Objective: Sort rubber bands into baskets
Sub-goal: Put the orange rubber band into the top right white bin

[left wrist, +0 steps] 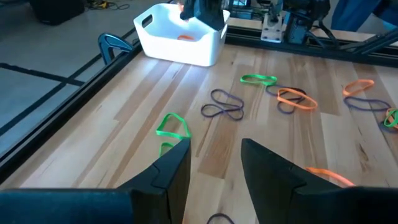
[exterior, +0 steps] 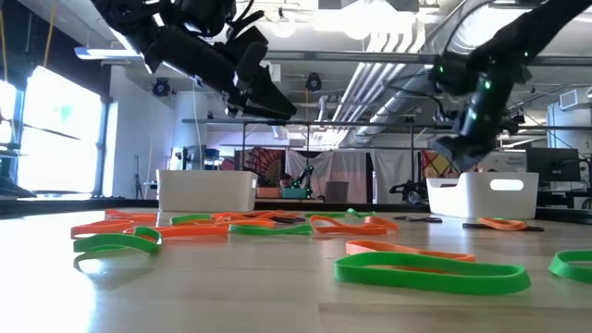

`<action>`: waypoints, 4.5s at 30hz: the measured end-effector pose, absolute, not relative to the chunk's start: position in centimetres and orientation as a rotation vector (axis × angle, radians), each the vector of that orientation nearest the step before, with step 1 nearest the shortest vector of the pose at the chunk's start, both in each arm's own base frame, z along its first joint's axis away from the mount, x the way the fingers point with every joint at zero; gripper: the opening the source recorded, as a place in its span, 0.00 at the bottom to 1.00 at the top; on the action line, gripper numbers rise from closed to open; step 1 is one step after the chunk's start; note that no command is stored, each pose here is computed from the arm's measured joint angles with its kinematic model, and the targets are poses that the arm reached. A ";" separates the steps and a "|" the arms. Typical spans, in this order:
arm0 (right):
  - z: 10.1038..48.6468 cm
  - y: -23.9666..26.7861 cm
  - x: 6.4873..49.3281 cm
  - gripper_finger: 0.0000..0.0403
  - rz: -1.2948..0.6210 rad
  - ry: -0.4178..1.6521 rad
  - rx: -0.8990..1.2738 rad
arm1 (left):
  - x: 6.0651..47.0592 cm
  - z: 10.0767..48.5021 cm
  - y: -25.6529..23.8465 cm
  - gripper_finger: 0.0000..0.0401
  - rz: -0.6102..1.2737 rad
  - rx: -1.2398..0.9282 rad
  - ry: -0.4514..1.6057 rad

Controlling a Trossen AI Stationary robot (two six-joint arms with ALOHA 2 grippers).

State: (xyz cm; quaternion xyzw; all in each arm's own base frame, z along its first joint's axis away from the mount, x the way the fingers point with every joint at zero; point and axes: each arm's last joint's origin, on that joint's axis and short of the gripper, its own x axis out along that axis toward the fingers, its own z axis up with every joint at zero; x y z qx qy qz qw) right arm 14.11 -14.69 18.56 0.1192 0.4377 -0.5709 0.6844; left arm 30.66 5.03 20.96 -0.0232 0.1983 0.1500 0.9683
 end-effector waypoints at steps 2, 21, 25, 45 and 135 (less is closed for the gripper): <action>17.9 -14.9 13.6 0.05 -1.264 1.008 0.291 | 30.7 21.0 5.0 0.34 0.303 -0.047 0.400; 23.6 -11.8 15.3 0.15 -1.057 0.983 0.401 | 30.6 20.7 5.1 0.34 0.304 -0.046 0.425; 25.0 -7.9 15.9 0.04 -0.845 0.992 0.461 | 30.6 20.7 5.1 0.34 0.301 -0.030 0.427; 21.0 8.3 17.2 0.51 -0.544 1.459 0.675 | 30.2 20.6 6.3 0.34 0.329 -0.017 0.452; 22.2 -16.8 14.3 0.00 -1.288 1.189 0.299 | 30.0 20.1 6.1 0.05 0.309 0.035 0.519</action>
